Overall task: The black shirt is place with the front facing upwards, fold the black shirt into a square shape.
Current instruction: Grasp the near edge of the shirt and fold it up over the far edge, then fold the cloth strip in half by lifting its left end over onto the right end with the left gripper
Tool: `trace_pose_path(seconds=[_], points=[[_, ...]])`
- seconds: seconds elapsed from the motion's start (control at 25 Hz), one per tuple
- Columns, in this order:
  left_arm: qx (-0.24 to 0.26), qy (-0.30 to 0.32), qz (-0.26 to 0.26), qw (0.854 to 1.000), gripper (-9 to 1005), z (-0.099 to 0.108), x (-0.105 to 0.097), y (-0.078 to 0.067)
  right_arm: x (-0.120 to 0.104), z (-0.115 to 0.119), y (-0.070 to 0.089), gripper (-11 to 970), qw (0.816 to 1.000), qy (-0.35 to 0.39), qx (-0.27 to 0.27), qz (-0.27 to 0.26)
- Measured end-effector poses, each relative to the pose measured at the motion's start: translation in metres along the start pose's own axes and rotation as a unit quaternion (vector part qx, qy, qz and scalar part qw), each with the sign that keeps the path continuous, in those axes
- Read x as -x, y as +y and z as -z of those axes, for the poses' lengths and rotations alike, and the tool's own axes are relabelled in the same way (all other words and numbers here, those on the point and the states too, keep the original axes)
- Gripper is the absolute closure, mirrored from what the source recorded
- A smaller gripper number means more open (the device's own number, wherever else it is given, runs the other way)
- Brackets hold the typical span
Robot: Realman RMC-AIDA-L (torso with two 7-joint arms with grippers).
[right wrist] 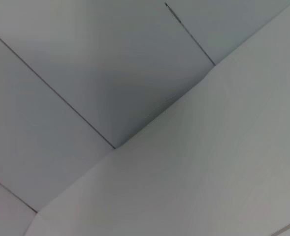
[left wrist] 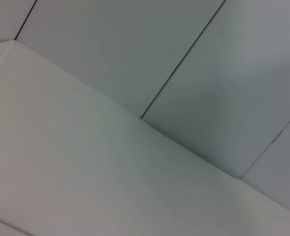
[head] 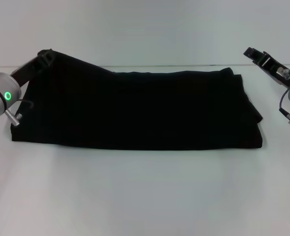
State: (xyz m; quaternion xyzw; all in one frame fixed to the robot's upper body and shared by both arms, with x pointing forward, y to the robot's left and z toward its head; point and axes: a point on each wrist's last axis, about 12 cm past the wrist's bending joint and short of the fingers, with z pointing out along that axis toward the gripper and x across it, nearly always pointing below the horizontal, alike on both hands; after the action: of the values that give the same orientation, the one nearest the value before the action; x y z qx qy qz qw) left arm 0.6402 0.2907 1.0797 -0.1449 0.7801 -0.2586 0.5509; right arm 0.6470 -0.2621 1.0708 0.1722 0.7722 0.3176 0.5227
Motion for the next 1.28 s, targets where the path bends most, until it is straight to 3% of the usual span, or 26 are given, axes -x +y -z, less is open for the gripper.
trace_pose_path(seconds=[0.24, 0.36, 0.56, 0.72, 0.76, 0.96, 1.12, 1.28], points=[[0.009, 0.006, -0.011, 1.000, 680, -0.001, -0.005, 0.002, -0.004, 0.001, 0.000, 540, 1.000, 0.001, 0.004, -0.009], [0.036, 0.007, -0.014, 0.999, 593, 0.000, -0.005, 0.009, -0.005, 0.003, -0.001, 455, 1.000, 0.001, 0.010, -0.012], [0.069, 0.003, -0.024, 0.997, 447, 0.001, -0.002, 0.017, -0.010, 0.006, -0.003, 214, 1.000, 0.005, 0.013, -0.017], [0.069, -0.009, -0.017, 0.997, 267, 0.004, 0.000, 0.021, -0.013, 0.009, -0.003, 137, 1.000, 0.010, 0.024, -0.008], [0.069, -0.009, -0.017, 0.997, 268, 0.004, 0.000, 0.021, -0.014, 0.010, -0.003, 118, 0.999, 0.013, 0.030, 0.001], [-0.031, 0.006, 0.043, 0.999, 270, 0.027, -0.003, 0.025, -0.022, 0.021, 0.007, 121, 0.989, 0.047, 0.112, 0.085], [-0.077, 0.013, 0.118, 0.990, 275, 0.061, -0.005, 0.042, -0.033, 0.035, 0.016, 121, 0.959, 0.089, 0.194, 0.186], [-0.082, 0.028, 0.205, 0.975, 278, 0.099, -0.010, 0.063, -0.050, 0.050, 0.019, 121, 0.925, 0.118, 0.254, 0.258]])
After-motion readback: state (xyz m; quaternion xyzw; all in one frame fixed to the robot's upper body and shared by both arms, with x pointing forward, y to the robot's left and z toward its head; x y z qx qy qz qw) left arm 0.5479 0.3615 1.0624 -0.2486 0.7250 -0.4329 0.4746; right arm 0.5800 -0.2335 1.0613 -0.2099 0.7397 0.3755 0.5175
